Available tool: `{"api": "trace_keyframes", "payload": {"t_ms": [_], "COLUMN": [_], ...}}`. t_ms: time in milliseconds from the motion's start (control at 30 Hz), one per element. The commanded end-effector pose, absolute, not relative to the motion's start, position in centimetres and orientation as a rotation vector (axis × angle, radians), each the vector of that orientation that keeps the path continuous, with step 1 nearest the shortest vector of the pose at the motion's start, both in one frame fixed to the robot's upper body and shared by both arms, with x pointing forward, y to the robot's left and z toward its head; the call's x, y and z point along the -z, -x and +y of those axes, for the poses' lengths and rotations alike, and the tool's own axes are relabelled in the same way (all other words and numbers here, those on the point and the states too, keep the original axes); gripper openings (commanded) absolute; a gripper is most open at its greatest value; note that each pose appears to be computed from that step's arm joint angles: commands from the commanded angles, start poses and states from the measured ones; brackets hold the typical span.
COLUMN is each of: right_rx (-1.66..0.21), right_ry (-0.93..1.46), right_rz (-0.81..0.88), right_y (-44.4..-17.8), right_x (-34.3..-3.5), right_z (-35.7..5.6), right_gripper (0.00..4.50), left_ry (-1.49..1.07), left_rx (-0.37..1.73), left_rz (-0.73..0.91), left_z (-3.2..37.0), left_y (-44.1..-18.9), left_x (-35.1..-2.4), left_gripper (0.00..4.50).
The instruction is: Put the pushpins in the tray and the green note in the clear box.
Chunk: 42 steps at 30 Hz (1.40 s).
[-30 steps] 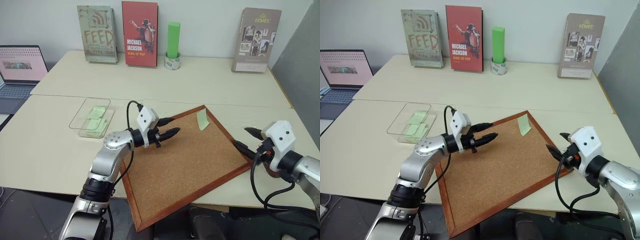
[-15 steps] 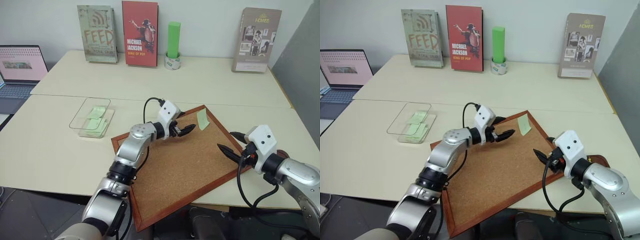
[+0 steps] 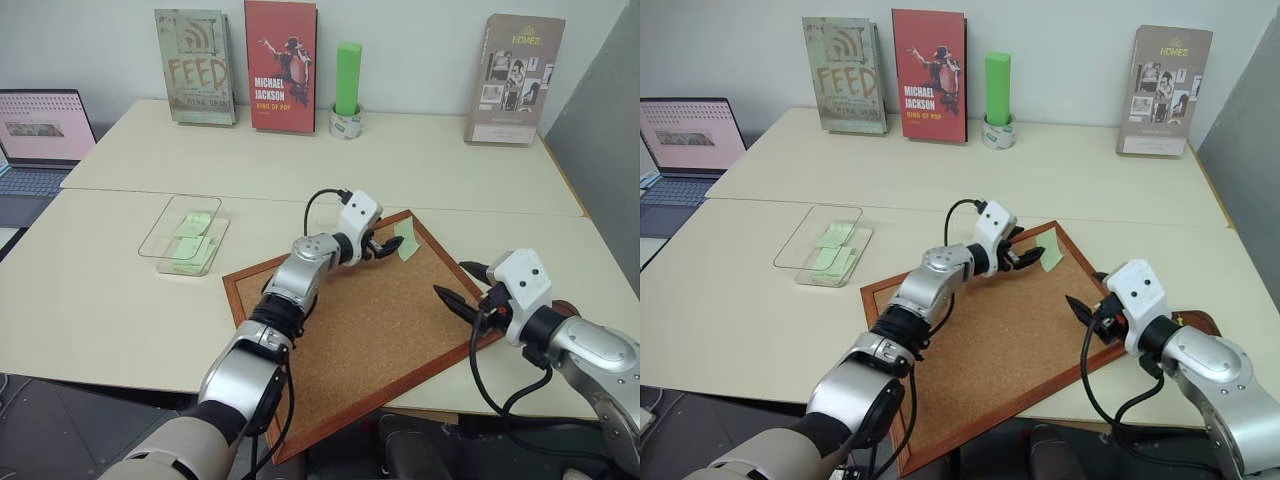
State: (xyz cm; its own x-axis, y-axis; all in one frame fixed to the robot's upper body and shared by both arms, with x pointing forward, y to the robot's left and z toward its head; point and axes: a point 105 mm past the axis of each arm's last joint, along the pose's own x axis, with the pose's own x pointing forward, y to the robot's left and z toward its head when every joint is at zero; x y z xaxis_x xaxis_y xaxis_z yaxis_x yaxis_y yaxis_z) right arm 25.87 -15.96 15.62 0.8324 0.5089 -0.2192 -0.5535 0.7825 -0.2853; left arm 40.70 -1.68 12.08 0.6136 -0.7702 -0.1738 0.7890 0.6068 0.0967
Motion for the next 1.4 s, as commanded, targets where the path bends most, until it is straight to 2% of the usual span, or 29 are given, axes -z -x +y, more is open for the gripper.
{"api": "trace_keyframes", "payload": {"t_ms": [33,567,867,1033,1400], "right_rx": [-0.580,-0.558,-0.552,-0.558,-0.684], "right_ry": [0.368,0.373,0.374,0.372,0.365], "right_rz": [0.074,0.070,0.060,0.032,-0.033], "right_y": [-25.6,-25.5,-25.6,-26.0,-26.9], "right_x": [-16.9,-17.2,-17.3,-17.8,-19.1], "right_z": [-15.3,-15.5,-15.5,-15.3,-12.8], "right_gripper": [3.08,3.08,3.08,3.08,3.08], "left_ry": [-0.192,-0.159,-0.104,-0.040,-0.055], "left_rx": [0.900,0.965,0.975,0.970,0.849], "left_rz": [0.031,0.036,0.035,0.000,-0.049], "left_z": [-2.5,-3.8,-2.8,-2.1,4.2], "left_y": [-41.3,-40.5,-40.1,-40.0,-39.9], "left_x": [-14.4,-13.9,-14.0,-15.6,-18.3], "left_gripper": [3.00,0.07,0.03,0.03,0.03]}}
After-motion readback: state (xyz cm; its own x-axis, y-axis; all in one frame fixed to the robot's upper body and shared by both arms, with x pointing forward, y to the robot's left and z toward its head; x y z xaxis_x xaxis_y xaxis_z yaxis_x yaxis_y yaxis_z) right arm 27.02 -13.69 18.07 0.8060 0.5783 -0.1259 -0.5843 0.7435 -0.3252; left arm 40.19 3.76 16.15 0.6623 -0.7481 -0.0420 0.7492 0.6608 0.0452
